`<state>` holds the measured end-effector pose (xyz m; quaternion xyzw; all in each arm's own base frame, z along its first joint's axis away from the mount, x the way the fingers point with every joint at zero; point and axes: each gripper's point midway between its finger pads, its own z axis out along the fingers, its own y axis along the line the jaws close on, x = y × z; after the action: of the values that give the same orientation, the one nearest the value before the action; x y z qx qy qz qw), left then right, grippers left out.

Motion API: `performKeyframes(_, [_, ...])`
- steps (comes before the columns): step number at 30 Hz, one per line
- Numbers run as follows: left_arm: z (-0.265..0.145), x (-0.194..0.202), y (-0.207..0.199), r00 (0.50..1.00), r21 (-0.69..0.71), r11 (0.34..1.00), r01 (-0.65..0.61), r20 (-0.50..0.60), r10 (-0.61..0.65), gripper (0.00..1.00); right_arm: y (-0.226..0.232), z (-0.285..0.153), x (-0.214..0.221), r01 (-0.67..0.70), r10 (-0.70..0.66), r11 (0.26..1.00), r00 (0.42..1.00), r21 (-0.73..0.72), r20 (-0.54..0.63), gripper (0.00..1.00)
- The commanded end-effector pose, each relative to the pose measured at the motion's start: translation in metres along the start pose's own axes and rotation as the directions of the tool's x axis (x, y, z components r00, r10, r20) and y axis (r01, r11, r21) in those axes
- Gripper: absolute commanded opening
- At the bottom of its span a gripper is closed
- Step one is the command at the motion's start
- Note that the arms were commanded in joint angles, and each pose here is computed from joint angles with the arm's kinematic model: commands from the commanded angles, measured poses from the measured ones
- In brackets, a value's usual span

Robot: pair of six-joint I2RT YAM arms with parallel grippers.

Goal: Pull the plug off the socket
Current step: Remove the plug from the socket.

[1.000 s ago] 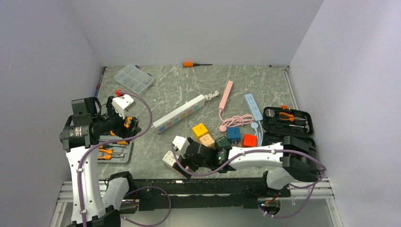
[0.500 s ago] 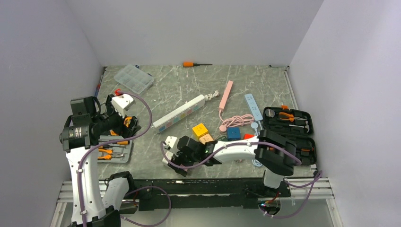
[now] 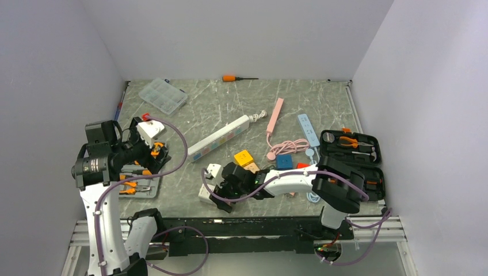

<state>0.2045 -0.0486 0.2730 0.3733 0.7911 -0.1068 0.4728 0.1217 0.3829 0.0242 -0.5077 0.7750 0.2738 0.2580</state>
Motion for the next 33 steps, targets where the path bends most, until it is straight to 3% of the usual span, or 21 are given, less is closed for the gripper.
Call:
performKeyframes(1, [-0.005,-0.011,-0.007,0.998,0.022,0.998,-0.054,0.046,0.053,1.00,-0.002,-0.007,-0.001,0.008,-0.008,1.000,0.999,0.008,0.033,0.87])
performKeyframes(3, [-0.004,-0.011,-0.008,0.998,0.034,0.998,-0.050,0.049,0.048,0.99,-0.001,-0.007,-0.001,0.013,-0.014,1.000,0.999,0.007,0.036,0.82])
performKeyframes(6, [-0.002,-0.009,-0.014,0.997,0.061,0.997,-0.049,0.055,0.046,0.99,-0.002,-0.007,-0.003,0.022,-0.022,1.000,0.999,0.009,0.031,0.63])
performKeyframes(9, [-0.004,-0.003,-0.022,0.996,0.080,0.994,-0.076,0.045,0.073,0.99,0.000,-0.014,-0.022,0.005,-0.006,1.000,0.998,0.011,0.066,0.39])
performKeyframes(10, [-0.006,0.001,-0.024,0.994,0.085,0.991,-0.107,0.033,0.104,0.99,0.001,-0.020,-0.035,-0.004,0.003,1.000,0.995,0.015,0.099,0.28])
performKeyframes(11, [-0.008,0.006,-0.027,0.991,0.088,0.987,-0.135,0.016,0.134,0.99,0.002,-0.026,-0.049,-0.015,0.012,1.000,0.991,0.023,0.131,0.09])
performKeyframes(12, [-0.010,0.009,-0.029,0.983,0.095,0.978,-0.185,0.013,0.185,0.99,0.003,-0.035,-0.063,-0.019,0.014,0.999,0.985,0.028,0.171,0.00])
performKeyframes(16, [-0.017,0.000,-0.059,0.924,0.145,0.916,-0.375,0.139,0.356,0.99,0.007,-0.067,-0.108,-0.015,0.014,1.000,0.958,0.001,0.286,0.00])
performKeyframes(21, [-0.021,0.000,-0.086,0.739,0.084,0.750,-0.656,0.270,0.616,0.99,0.002,-0.099,-0.133,-0.072,0.117,0.987,0.933,-0.143,0.340,0.00])
performKeyframes(25, [-0.023,-0.002,-0.093,0.650,0.063,0.667,-0.742,0.306,0.695,0.99,0.006,-0.127,-0.162,-0.026,0.117,0.975,0.902,-0.220,0.416,0.00])
performKeyframes(29, [-0.030,-0.014,-0.113,0.527,0.012,0.572,-0.821,0.401,0.749,0.99,0.011,-0.134,-0.166,0.017,0.076,0.971,0.925,-0.239,0.372,0.00])
performKeyframes(33, [-0.029,-0.016,-0.125,0.345,-0.085,0.424,-0.902,0.449,0.824,0.99,0.024,-0.144,-0.175,0.040,0.072,0.952,0.935,-0.304,0.348,0.00])
